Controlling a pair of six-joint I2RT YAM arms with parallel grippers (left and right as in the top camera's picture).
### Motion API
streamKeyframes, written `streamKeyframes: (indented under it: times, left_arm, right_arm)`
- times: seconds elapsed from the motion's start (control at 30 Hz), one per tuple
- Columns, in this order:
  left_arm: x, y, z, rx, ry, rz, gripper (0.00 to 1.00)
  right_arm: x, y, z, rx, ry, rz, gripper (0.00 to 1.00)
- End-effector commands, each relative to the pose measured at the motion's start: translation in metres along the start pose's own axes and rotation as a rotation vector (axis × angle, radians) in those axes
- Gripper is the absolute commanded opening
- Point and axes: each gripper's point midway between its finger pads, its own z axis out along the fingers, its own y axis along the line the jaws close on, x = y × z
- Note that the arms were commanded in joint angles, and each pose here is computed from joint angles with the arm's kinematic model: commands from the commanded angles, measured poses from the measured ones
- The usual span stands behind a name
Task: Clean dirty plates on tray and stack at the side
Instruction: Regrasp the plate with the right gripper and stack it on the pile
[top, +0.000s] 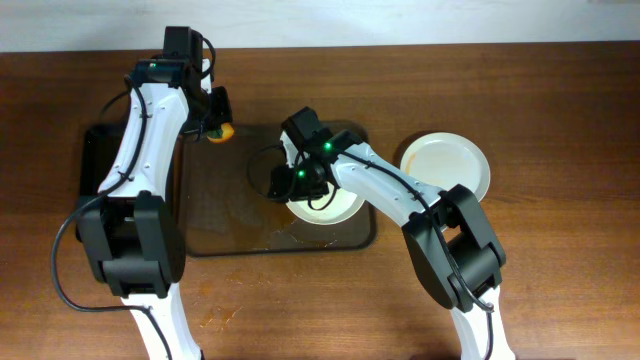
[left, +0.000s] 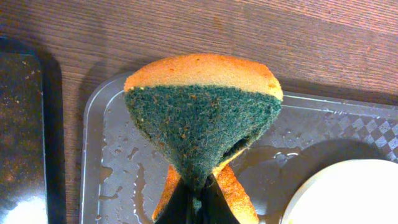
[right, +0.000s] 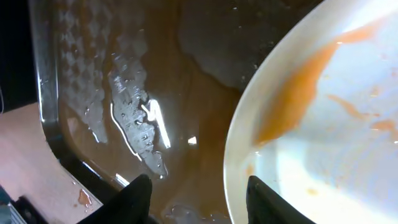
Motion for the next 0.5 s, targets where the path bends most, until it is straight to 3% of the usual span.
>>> streamKeyframes:
  times: [0.0, 0.07, 0.2, 0.3, 0.47]
  left_arm:
    - [0.002, 0.002, 0.004, -0.008, 0.008, 0.016, 0.0]
    - [0.002, 0.002, 0.004, -0.008, 0.008, 0.016, 0.0]
    - [0.002, 0.002, 0.004, -0.009, 0.009, 0.016, 0.01]
    - [0.002, 0.002, 0.004, -0.009, 0.009, 0.016, 0.01]
    - [0.002, 0.002, 0.004, -0.009, 0.009, 0.016, 0.01]
  right_arm:
    - [-0.021, 0.011, -0.026, -0.023, -0.03, -0.082, 0.5]
    - [-0.04, -0.007, -0.063, 0.057, -0.076, -0.034, 0.51]
    - [-0.035, -0.104, -0.106, 0.33, -0.053, 0.234, 0.59]
    - [-0.022, -0.139, -0.099, 0.482, -0.021, 0.307, 0.61]
    - [-0.006, -0.157, -0.069, 0.495, 0.069, 0.338, 0.62]
